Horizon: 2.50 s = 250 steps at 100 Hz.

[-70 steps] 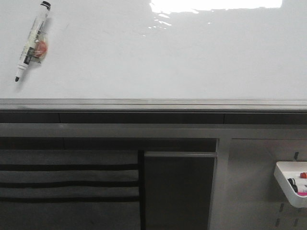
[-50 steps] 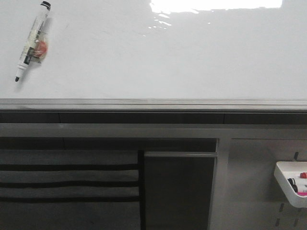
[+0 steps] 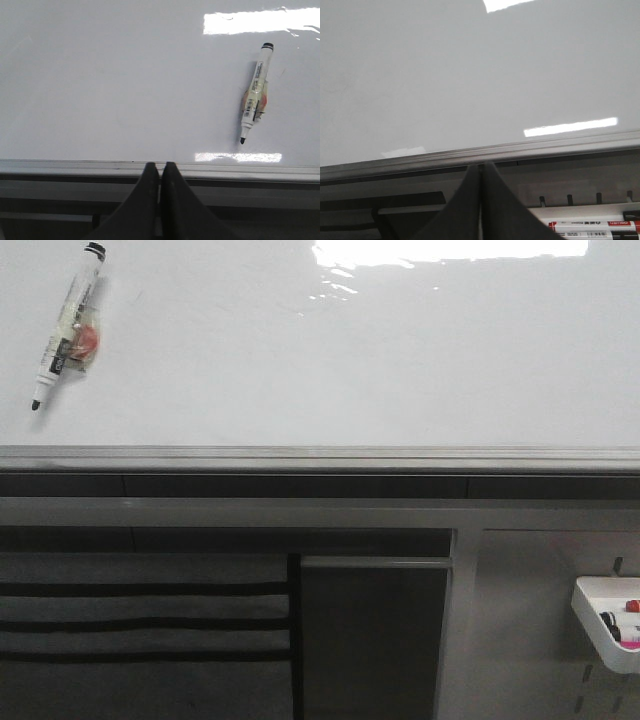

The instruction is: Write number 3 on whiteboard

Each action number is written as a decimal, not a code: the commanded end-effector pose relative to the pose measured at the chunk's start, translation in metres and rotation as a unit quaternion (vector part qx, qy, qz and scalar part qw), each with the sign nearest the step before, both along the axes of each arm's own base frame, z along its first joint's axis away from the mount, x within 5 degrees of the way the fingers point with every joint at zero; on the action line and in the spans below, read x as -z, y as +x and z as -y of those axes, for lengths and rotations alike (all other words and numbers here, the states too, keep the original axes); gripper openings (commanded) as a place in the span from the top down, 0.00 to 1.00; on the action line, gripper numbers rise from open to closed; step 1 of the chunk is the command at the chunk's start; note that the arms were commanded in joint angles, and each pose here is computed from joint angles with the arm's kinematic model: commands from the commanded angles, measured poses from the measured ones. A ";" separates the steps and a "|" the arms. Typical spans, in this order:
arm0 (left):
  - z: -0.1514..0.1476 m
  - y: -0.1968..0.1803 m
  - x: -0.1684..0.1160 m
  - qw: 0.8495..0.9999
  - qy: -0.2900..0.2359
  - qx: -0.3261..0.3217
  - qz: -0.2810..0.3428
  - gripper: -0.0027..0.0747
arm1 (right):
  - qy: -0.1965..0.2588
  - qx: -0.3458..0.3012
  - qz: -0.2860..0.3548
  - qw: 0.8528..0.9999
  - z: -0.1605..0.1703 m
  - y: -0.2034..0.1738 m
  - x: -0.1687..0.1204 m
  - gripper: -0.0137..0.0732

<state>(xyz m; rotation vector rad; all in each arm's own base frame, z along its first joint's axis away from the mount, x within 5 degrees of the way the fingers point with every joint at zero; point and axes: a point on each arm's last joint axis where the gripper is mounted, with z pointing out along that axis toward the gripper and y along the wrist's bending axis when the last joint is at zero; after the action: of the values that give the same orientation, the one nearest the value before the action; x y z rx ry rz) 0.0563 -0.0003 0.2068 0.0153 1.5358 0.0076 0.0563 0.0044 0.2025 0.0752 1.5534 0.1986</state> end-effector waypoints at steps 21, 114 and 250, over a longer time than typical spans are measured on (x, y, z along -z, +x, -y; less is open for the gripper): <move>0.000 -0.003 -0.008 0.998 -0.005 -0.002 0.055 0.99 | -0.082 0.006 0.061 0.995 0.000 -0.001 -0.004 0.93; 0.003 -0.019 -0.132 1.000 -0.001 0.014 0.000 0.99 | -0.079 0.024 -0.002 0.997 0.005 -0.011 -0.118 0.93; 0.002 -0.003 -0.144 1.000 0.006 0.011 -0.006 0.23 | -0.093 0.027 -0.014 0.995 0.005 -0.002 -0.130 0.23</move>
<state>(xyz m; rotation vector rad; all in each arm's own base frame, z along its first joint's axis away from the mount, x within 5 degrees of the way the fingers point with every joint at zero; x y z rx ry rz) 0.0516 -0.0028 0.3361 0.0525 1.6336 -0.0002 0.0526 -0.0005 0.3163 -0.0094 1.6741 0.0310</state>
